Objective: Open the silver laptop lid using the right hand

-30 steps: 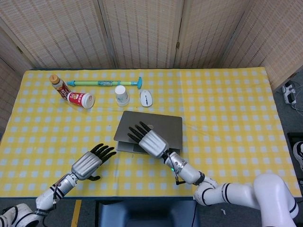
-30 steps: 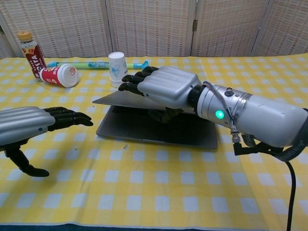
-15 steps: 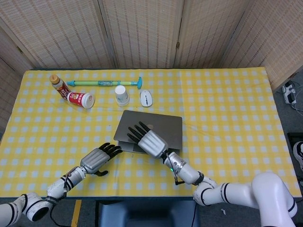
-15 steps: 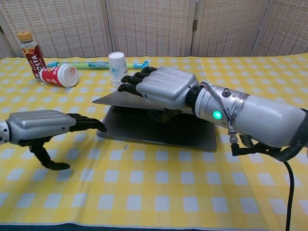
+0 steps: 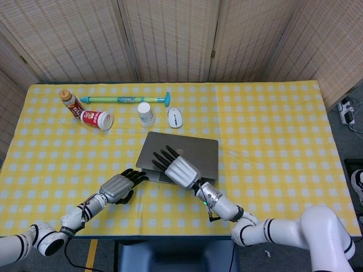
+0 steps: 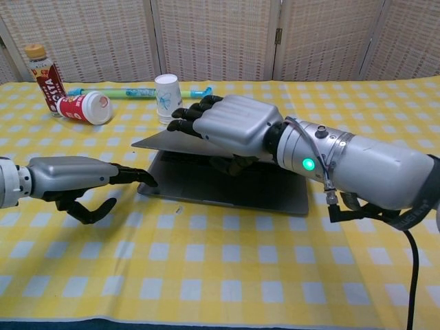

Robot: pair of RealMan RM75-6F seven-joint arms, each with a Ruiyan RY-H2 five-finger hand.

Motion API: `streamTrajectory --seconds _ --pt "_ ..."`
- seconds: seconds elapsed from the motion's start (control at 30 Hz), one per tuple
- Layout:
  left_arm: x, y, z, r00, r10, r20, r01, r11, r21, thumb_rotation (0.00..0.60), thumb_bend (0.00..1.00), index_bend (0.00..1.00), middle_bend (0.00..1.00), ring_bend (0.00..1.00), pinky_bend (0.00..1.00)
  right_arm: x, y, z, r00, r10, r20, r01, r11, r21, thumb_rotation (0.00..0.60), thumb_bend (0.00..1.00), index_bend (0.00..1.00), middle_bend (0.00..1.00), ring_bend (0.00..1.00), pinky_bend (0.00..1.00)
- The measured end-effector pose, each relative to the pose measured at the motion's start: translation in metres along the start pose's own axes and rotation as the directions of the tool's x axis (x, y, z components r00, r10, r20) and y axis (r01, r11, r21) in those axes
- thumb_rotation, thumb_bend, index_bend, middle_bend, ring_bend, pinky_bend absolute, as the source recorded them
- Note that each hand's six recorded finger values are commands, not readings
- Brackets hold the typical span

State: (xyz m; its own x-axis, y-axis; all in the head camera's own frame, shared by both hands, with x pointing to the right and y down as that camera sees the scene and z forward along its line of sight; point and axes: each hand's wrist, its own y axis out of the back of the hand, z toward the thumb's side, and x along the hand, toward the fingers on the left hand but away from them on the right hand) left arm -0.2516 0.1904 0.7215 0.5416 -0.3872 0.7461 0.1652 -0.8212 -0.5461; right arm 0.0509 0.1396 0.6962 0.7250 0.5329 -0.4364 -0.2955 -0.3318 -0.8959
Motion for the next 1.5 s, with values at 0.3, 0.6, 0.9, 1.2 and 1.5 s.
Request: streamTrajectory --seconds 0.3,0.6,0.9,1.2,1.5 --pt "0.007 -0.002 0.002 1.0 -0.018 -0.002 0.018 1.0 0.012 0.465 0.84 0.0 0.05 0.01 0.0 -0.001 0.001 -0.003 1.0 -0.004 0.006 0.004 1.0 0.006 0.6 0.59 0.0 0.0 0.0 0.0" --pt "0.007 -0.006 0.002 0.999 -0.039 -0.009 0.04 0.999 0.031 0.448 0.84 0.0 0.06 0.01 0.0 0.0 0.007 -0.01 0.999 -0.022 0.024 0.022 1.0 0.003 0.6 0.59 0.0 0.0 0.0 0.0" --pt "0.006 -0.011 0.002 0.998 -0.062 -0.015 0.063 0.997 0.042 0.426 0.84 0.0 0.07 0.01 0.0 0.0 0.017 -0.022 0.997 -0.046 0.056 0.046 0.999 0.002 0.6 0.59 0.0 0.0 0.0 0.0" --pt "0.007 -0.012 0.003 0.998 -0.069 -0.013 0.07 0.997 0.044 0.424 0.84 0.0 0.07 0.01 0.0 -0.003 0.033 -0.048 0.99 -0.078 0.121 0.079 0.997 -0.008 0.6 0.59 0.0 0.0 0.0 0.0" --pt "0.007 -0.012 0.004 0.997 -0.072 -0.01 0.072 0.996 0.052 0.413 0.84 0.0 0.07 0.01 0.0 -0.007 0.042 -0.076 0.978 -0.085 0.189 0.089 0.996 -0.009 0.6 0.59 0.0 0.0 0.0 0.0"
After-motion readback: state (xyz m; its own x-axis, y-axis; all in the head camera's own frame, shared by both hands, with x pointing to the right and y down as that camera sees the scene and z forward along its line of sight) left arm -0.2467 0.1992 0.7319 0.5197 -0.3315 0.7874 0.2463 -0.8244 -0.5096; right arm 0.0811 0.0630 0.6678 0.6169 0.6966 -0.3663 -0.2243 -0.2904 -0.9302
